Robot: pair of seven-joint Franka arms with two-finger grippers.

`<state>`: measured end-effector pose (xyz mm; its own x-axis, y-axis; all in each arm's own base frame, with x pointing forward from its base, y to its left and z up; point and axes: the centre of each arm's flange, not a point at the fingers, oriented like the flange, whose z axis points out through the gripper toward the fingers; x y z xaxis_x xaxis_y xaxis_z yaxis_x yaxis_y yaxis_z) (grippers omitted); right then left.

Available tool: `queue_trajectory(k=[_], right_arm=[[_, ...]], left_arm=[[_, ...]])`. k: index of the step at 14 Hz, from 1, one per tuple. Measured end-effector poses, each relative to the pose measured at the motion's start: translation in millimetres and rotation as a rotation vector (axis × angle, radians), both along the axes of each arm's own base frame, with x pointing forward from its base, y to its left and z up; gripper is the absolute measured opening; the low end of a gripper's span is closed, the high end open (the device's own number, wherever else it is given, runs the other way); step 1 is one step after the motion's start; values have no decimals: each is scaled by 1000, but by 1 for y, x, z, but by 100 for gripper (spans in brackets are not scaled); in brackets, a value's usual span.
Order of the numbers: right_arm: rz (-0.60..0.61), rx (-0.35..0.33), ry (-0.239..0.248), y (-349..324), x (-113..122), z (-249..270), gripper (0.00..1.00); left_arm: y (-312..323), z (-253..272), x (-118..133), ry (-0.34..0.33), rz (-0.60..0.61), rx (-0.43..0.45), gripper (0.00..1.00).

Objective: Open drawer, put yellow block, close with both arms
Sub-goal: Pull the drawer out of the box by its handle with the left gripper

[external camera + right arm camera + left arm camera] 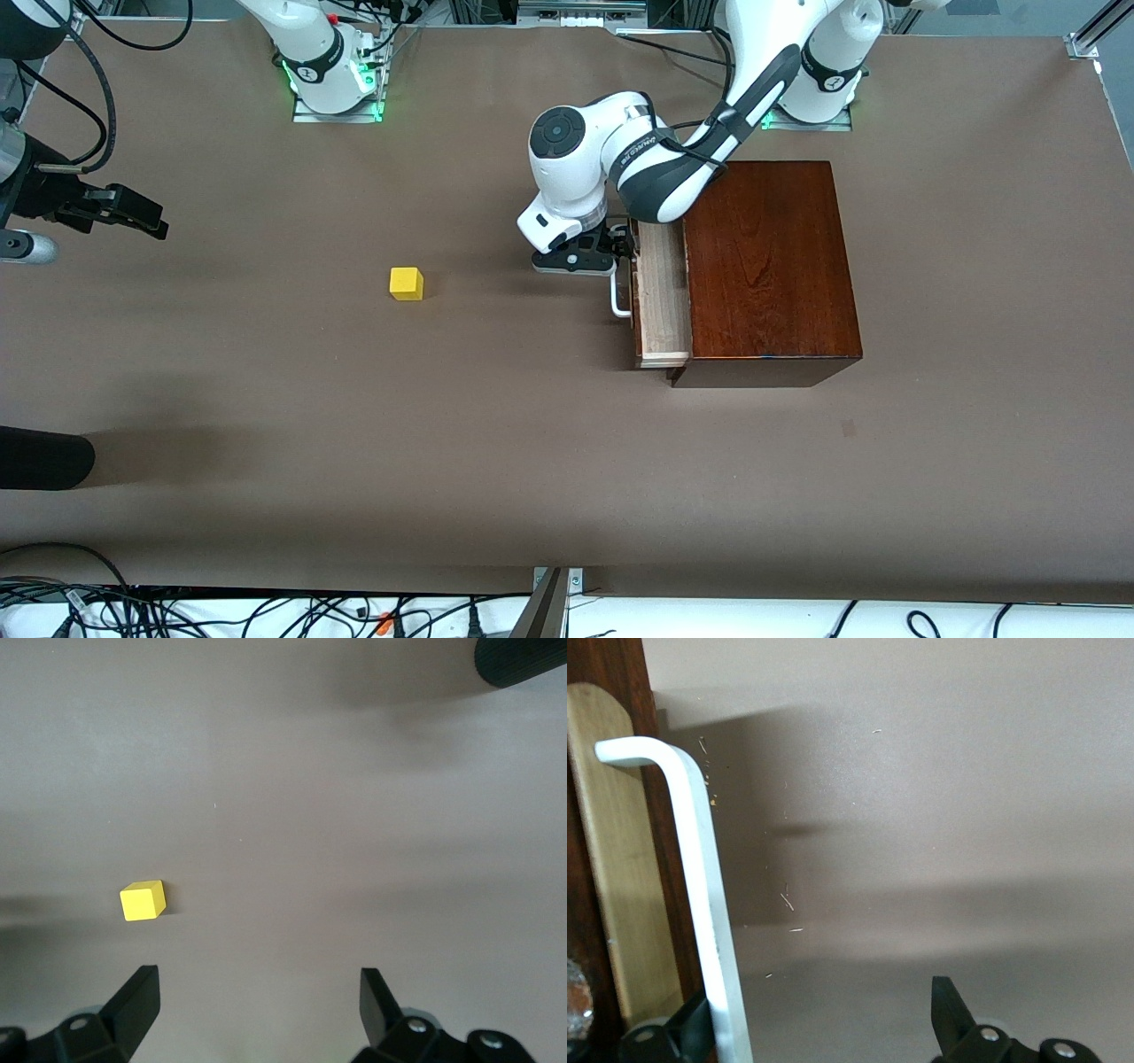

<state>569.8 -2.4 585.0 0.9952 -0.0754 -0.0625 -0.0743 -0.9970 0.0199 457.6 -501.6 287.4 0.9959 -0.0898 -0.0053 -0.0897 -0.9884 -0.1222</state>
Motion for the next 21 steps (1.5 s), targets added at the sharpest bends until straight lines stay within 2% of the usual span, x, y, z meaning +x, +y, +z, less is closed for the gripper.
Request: queue_trajectory(k=[9,15,21], right_arm=[[0,0,0,0,0,0,100],[0,0,-2,0,0,0,100],[0,0,-3,0,0,0,100]], left_arm=[[-2,3,3,8,18,-15,100],[-22,5,-6,-1,-8,-45,100],[-22,7,-3,1,-22,-45,100]])
